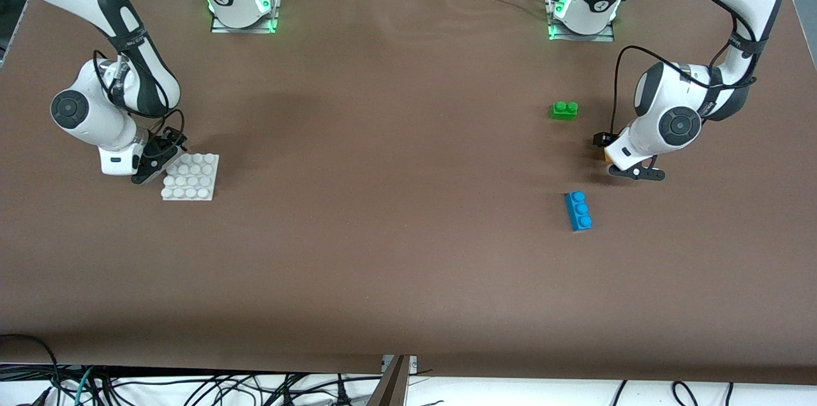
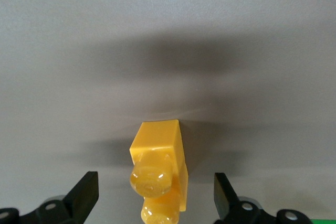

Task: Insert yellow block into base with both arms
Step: 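Lower and close the left gripper on the yellow block while the right grips the plate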

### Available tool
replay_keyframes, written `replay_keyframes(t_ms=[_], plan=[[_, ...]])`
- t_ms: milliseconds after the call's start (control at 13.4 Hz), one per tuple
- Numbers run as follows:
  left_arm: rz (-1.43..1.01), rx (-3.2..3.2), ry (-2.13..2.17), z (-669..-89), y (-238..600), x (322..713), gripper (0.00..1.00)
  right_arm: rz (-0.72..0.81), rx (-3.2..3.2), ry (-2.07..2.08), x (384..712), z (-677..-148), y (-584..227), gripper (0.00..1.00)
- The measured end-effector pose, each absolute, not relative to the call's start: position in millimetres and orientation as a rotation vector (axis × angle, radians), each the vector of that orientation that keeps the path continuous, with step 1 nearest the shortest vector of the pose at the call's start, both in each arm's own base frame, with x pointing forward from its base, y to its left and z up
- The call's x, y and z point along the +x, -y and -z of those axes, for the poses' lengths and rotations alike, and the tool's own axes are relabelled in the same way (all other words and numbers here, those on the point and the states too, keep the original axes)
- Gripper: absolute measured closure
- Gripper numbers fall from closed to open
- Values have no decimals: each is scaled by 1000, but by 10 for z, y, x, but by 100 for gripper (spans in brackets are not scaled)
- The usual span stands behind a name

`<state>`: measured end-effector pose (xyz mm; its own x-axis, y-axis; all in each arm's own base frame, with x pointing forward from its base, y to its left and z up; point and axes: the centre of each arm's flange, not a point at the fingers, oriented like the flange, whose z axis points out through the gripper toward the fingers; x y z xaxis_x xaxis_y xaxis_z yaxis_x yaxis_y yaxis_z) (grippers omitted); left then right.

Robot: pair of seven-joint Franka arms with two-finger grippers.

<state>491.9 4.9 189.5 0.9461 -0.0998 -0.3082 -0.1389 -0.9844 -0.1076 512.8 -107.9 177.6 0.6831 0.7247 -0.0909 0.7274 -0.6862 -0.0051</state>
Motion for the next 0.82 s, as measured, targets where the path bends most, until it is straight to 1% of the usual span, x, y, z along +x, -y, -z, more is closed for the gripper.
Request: replay_keyframes(t_ms=[75,149,224,298,373,447,522,596,746,820], plan=[[-459,-2972,-179,-1894,-48,4920,8,133,2853,-1230,5126,-1776,1085,4],[-455,-2973,-173,-1894,-47,4923,20,133,2854,-1229,5125,-1777,1091,4],[-450,-2974,-165,-1888,-42,4925,30,134,2854,-1229,5124,-1777,1096,10],[-449,-2974,-161,-1874,-30,4924,43,134,2854,-1228,5124,-1777,1098,16],[-449,-2972,-162,-1858,-13,4922,52,134,2854,-1229,5123,-1777,1099,16],[-446,-2964,-159,-1849,8,4921,64,134,2854,-1229,5123,-1776,1099,19],[-438,-2947,-153,-1851,29,4922,65,134,2853,-1230,5123,-1776,1099,20],[-430,-2933,-142,-1851,54,4922,65,134,2853,-1230,5123,-1776,1099,23],[-415,-2923,-135,-1867,127,4943,65,132,2857,-1227,5124,-1775,1095,23],[-409,-2919,-133,-1904,154,4982,65,130,2859,-1227,5126,-1775,1087,26]])
